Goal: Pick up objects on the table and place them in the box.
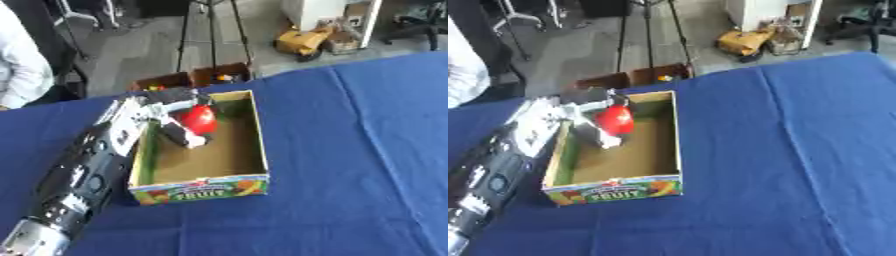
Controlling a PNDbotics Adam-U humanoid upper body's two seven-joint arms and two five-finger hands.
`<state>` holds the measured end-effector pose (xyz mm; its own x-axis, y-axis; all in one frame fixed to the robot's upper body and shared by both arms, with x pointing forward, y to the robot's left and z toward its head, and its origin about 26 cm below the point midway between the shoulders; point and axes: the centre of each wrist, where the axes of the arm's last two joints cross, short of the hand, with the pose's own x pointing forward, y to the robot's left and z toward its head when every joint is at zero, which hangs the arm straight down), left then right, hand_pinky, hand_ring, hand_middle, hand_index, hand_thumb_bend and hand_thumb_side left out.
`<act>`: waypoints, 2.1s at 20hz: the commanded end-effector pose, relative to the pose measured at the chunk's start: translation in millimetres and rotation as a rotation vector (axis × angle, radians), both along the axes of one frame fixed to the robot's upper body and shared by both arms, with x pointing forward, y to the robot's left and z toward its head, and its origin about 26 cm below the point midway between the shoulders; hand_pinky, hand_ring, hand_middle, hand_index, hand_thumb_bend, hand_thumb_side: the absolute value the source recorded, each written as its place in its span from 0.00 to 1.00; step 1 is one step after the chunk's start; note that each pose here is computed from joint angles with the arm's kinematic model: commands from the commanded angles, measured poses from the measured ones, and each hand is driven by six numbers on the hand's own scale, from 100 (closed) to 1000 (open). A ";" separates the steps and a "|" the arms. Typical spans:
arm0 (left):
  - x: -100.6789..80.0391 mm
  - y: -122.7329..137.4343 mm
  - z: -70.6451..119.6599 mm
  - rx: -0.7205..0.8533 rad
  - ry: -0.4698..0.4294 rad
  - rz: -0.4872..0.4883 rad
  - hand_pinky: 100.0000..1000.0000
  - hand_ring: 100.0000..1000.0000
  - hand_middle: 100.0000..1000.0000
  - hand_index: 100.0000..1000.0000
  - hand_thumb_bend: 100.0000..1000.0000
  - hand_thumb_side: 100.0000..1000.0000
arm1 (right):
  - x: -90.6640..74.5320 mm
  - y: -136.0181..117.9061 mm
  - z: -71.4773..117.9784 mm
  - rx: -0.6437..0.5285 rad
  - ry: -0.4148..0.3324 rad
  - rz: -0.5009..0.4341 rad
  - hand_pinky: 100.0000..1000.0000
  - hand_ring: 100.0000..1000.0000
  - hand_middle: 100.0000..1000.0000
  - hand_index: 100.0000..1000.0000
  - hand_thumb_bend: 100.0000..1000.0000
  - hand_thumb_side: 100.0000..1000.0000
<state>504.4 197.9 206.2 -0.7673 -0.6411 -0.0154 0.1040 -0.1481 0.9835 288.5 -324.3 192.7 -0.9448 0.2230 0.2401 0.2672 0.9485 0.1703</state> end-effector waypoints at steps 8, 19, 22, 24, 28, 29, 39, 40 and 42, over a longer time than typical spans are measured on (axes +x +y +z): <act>0.4 -18.7 -19.0 0.140 -0.155 -0.012 0.19 0.65 0.60 0.85 0.00 0.26 | -0.6 2.5 7.7 -0.016 -0.031 0.020 0.74 0.80 0.41 0.74 0.00 0.64; -0.7 -29.0 -21.5 0.208 -0.251 -0.029 0.63 0.84 0.77 0.94 0.00 0.39 | -0.5 3.7 6.2 -0.016 -0.031 0.024 0.74 0.80 0.41 0.74 0.00 0.64; -0.7 -30.2 -24.7 0.235 -0.225 -0.047 0.79 0.89 0.81 0.97 0.00 0.55 | -0.6 3.8 5.9 -0.015 -0.030 0.024 0.74 0.80 0.41 0.74 0.00 0.64; -1.1 -31.5 -22.8 0.264 -0.220 -0.049 0.88 0.91 0.83 0.98 0.00 0.56 | -0.6 3.9 5.7 -0.015 -0.028 0.025 0.74 0.80 0.41 0.74 0.00 0.64; -2.5 -35.6 -16.8 0.301 -0.227 -0.051 1.00 0.98 0.88 1.00 0.00 0.63 | -0.7 4.1 5.1 -0.015 -0.025 0.026 0.74 0.80 0.41 0.74 0.00 0.64; -2.8 -36.1 -15.1 0.303 -0.232 -0.050 1.00 1.00 0.89 1.00 0.00 0.65 | -0.7 4.1 5.0 -0.015 -0.025 0.026 0.74 0.80 0.41 0.74 0.00 0.64; -6.2 -37.1 -2.2 0.226 -0.249 -0.078 1.00 1.00 0.90 1.00 0.00 0.76 | -1.2 3.3 4.0 -0.008 -0.024 0.026 0.74 0.80 0.41 0.74 0.00 0.64; -6.9 -36.6 1.4 0.203 -0.253 -0.086 1.00 1.00 0.90 1.00 0.00 0.95 | -1.3 3.3 3.9 -0.008 -0.024 0.025 0.74 0.80 0.41 0.74 0.00 0.64; -8.7 -33.8 11.5 0.150 -0.265 -0.103 1.00 1.00 0.88 1.00 0.00 0.76 | -1.5 2.8 3.8 -0.007 -0.024 0.023 0.74 0.80 0.41 0.74 0.00 0.64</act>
<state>496.4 163.1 202.0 -0.7863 -0.5379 -0.3040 -0.1445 -0.3183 0.9369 289.1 -320.9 190.3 -0.9488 0.2038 0.2415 0.2484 0.9534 0.1713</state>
